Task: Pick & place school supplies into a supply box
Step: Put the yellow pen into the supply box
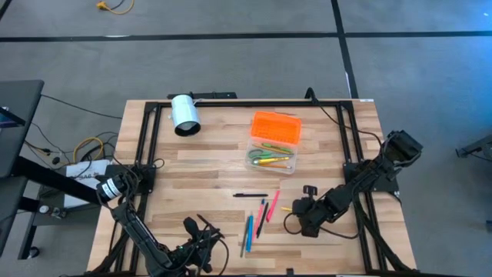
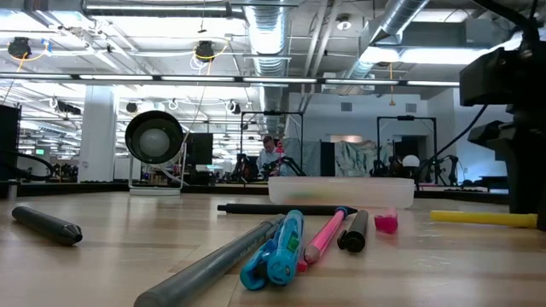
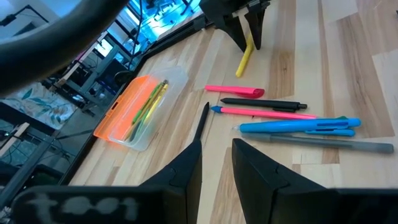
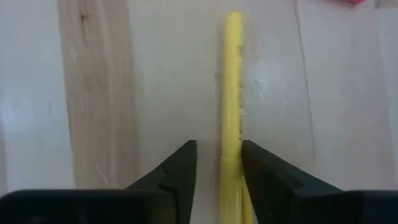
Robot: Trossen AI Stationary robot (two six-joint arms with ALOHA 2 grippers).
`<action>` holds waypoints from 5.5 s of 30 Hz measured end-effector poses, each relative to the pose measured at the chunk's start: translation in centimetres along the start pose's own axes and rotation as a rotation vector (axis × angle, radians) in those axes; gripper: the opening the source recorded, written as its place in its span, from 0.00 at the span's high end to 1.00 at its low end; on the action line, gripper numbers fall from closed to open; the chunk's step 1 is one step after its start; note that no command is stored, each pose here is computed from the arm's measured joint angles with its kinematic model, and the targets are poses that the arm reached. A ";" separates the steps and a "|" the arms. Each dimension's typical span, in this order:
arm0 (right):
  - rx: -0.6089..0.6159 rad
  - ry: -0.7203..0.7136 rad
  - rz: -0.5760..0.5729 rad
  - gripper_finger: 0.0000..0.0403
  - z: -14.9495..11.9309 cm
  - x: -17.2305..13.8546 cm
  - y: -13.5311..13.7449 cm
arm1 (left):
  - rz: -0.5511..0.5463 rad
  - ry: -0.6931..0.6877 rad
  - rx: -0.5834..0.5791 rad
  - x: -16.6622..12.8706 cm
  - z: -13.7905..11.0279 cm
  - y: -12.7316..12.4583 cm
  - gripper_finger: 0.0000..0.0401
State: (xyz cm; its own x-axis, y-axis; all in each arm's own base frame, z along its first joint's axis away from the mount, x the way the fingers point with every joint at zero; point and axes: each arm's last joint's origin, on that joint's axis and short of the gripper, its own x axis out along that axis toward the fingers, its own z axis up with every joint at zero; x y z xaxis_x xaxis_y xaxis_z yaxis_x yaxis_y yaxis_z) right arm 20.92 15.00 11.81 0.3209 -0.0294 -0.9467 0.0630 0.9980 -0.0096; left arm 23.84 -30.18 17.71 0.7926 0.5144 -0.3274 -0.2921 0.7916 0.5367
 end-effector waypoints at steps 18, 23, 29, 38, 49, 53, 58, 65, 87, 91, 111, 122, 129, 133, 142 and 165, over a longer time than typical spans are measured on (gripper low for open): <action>-0.082 -0.091 0.062 0.98 -1.0 -0.4 2.5 | 0.000 0.000 -0.002 0.0 0.0 0.0 0.80; -0.155 -0.170 -0.032 0.99 -2.0 -0.7 3.2 | 0.000 0.000 -0.002 0.0 0.0 0.0 0.80; -0.230 -0.290 -0.190 0.99 -2.3 -1.9 4.3 | 0.000 -0.001 -0.002 0.0 0.0 0.0 0.80; -0.098 -0.273 -0.119 1.00 -0.6 -2.1 4.7 | 0.004 0.002 -0.005 0.2 0.0 0.0 0.80; 0.078 -0.176 0.045 0.74 0.6 -1.7 4.3 | 0.004 0.002 -0.005 0.2 0.0 0.0 0.80; 0.083 -0.174 0.050 0.68 0.3 -1.8 4.5 | 0.006 0.001 -0.003 0.4 -0.7 -0.1 0.80; 0.117 -0.154 0.052 0.66 0.0 -1.4 4.7 | 0.002 0.001 -0.021 1.0 -2.5 -0.5 0.80; 0.106 -0.116 0.021 0.69 -0.3 0.5 5.0 | 0.010 -0.002 -0.032 1.3 -3.1 -0.5 0.80; -0.018 0.062 -0.045 0.99 0.0 0.0 5.8 | 0.012 0.000 -0.030 1.4 -3.1 -0.5 0.80; -0.089 0.069 -0.094 0.99 0.6 -0.4 5.7 | 0.012 0.001 -0.031 1.5 -3.1 -0.5 0.80; -0.423 0.070 -0.720 0.99 4.5 1.7 9.0 | 0.009 0.005 -0.037 1.5 -3.1 -0.5 0.80; -0.236 0.073 -0.569 1.00 6.5 -1.8 7.6 | 0.009 0.006 -0.036 1.5 -3.1 -0.5 0.80; 0.050 -0.063 -0.429 0.92 8.5 -4.7 3.3 | 0.009 0.006 -0.037 1.5 -3.1 -0.5 0.80; 0.142 -0.093 -0.250 0.82 8.7 -4.3 0.7 | 0.004 0.011 -0.037 1.4 -3.1 -0.5 0.80; 0.280 0.021 -0.191 0.62 7.5 -0.4 -3.7 | -0.007 0.025 -0.039 1.4 -3.2 -0.5 0.80; 0.331 -0.014 -0.179 0.56 8.3 0.3 -4.8 | -0.006 0.024 -0.054 1.4 -3.1 -0.5 0.80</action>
State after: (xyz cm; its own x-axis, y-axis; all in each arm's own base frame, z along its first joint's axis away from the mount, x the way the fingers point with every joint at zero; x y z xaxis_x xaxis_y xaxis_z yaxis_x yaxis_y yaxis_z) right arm 28.55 9.74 14.23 0.2902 -0.2044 -0.9349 0.4205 0.9048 -0.0673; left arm 23.46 -28.83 14.51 0.7815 0.5168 -0.3495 -0.3162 0.8110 0.4923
